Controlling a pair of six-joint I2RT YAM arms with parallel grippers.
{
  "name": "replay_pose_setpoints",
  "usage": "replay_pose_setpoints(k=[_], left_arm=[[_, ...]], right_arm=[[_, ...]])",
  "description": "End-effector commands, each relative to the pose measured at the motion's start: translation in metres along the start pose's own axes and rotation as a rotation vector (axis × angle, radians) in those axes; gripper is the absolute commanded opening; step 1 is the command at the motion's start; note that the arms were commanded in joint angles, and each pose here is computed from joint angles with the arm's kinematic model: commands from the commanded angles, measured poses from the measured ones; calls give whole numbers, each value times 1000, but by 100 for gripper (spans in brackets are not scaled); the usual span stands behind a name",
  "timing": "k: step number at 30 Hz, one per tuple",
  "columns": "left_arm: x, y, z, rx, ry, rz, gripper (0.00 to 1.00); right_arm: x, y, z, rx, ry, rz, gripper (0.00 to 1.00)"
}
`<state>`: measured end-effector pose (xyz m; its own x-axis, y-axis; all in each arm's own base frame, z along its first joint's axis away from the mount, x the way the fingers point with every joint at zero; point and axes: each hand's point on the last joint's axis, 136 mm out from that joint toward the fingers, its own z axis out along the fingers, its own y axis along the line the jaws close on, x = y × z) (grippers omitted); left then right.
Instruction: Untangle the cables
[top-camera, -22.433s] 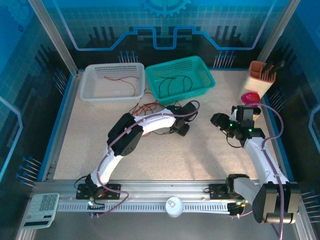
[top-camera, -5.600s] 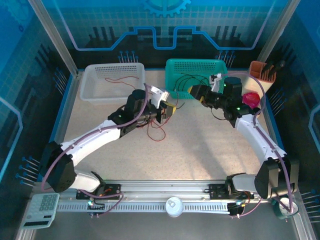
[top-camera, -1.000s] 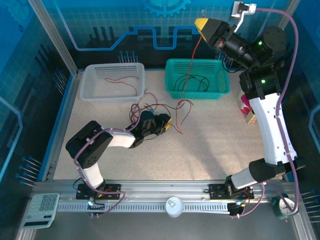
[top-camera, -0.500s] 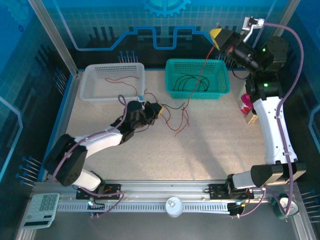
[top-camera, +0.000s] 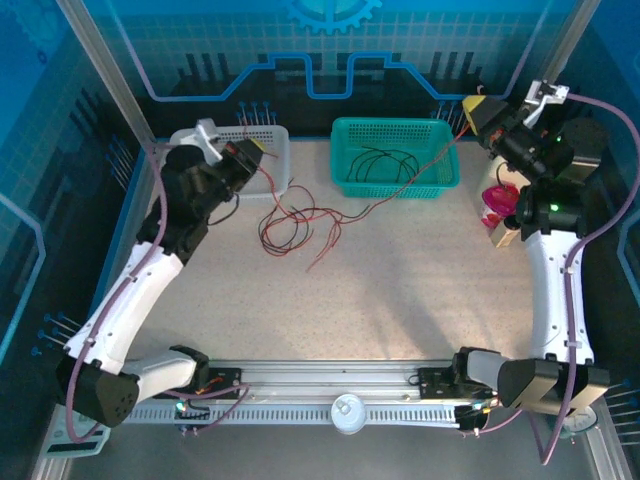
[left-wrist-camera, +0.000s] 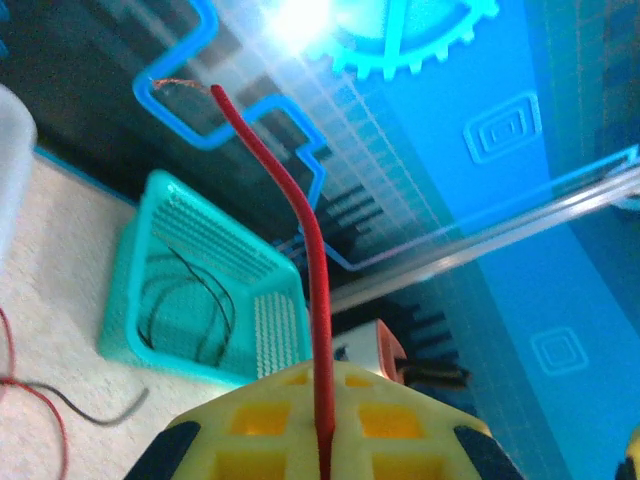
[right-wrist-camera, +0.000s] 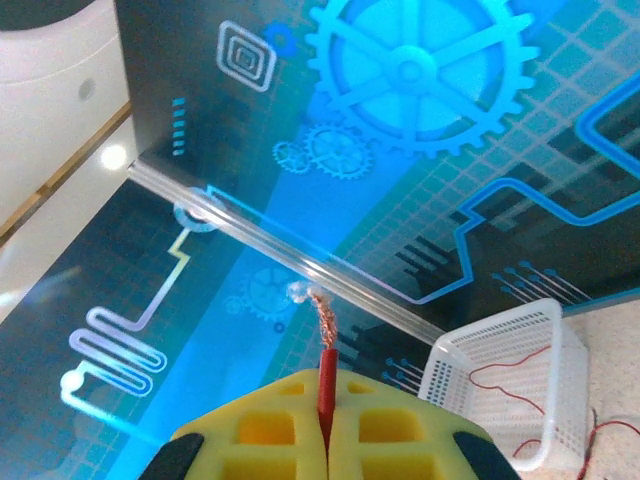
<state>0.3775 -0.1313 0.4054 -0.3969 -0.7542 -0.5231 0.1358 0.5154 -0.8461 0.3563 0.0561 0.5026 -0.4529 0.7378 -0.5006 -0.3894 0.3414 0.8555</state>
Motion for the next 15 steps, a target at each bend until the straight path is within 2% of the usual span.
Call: replay_pose_setpoints(k=[1,7,15], left_arm=[[-18,5,-13,-55,-7,84,0],[-61,-8,-29,-52,-95,111,0],[-99,-24,-53,-30,-186,125,0]], right_arm=[[1,7,-19,17,-19,-64,0],[-7,7,-37,101,-75,-138,0],[-20,4,-40,75,-107,-91,0]])
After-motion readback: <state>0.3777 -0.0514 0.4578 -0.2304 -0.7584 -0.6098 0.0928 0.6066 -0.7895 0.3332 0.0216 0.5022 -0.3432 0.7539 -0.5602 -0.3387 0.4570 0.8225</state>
